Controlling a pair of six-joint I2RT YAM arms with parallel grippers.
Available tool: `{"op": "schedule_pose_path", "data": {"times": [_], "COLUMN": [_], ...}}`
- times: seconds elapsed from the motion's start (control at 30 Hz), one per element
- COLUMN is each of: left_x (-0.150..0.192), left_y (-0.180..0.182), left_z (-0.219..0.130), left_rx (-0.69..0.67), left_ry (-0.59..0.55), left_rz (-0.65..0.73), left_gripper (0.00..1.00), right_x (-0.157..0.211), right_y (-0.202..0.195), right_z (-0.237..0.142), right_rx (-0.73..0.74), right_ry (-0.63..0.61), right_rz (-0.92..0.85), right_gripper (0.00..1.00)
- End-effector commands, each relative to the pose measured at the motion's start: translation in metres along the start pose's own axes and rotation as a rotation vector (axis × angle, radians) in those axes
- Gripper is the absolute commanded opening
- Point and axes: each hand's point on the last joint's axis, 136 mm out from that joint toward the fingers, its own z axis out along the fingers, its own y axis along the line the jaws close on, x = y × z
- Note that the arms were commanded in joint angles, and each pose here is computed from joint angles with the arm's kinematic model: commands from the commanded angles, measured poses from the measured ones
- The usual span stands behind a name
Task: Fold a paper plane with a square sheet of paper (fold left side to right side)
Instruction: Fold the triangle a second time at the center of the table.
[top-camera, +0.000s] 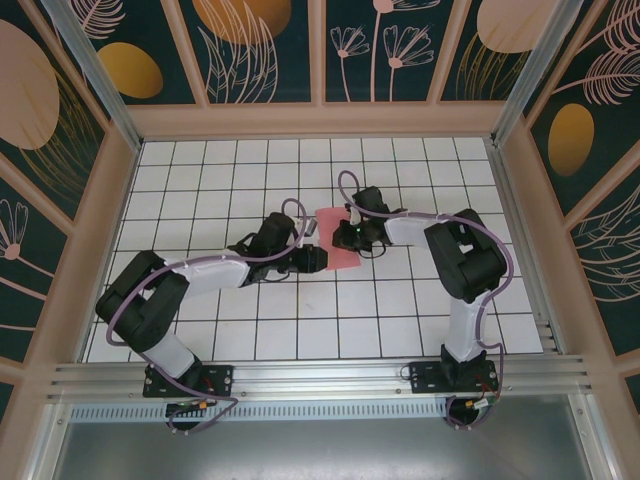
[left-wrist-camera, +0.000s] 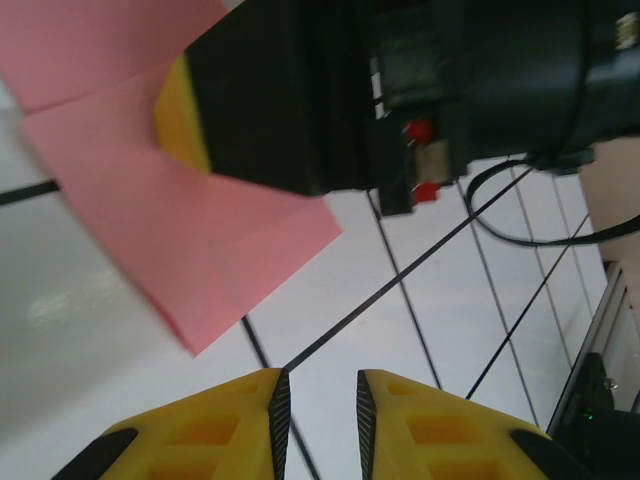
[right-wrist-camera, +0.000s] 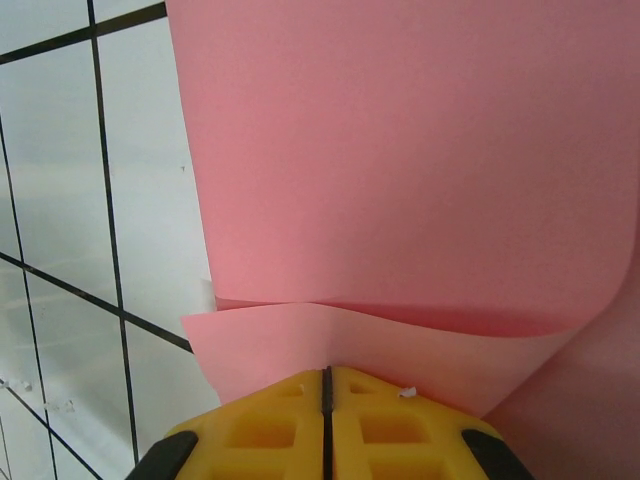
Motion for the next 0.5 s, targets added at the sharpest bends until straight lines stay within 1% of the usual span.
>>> {"op": "schedule_pose_path", "data": {"times": [0.0, 0.03, 0.07, 0.2, 0.47], "left_x": [-0.002, -0.005, -0.001, 0.001, -0.003], "left_y": [-0.008, -0.009, -0.002, 0.007, 0.024], "left_z": [0.013, 0.015, 0.023, 0.039, 0.048], "left_rx": [0.047, 0.054, 0.044, 0.031, -0.039], "left_ry": [0.040, 0.035, 0.054, 0.080, 0.076], "left_rz": [-0.005, -0.004, -0.016, -0.024, -0.018], "left_gripper": [0.28, 0.28, 0.28, 0.28, 0.28], "right_x": [0.012, 0.011, 0.012, 0.012, 0.015], "right_y": [-0.003, -0.002, -0.002, -0.001, -0.001], "right_z": [0.000, 0.000, 0.000, -0.001, -0.001], "right_rx": [0.015, 0.013, 0.012, 0.009, 0.005], "right_ry": [0.033, 0.029, 0.031, 0.030, 0.039], "right_rz": [0.043, 0.043, 0.045, 0.045, 0.048], "right_gripper": [0.11, 0.11, 0.11, 0.11, 0.11]}}
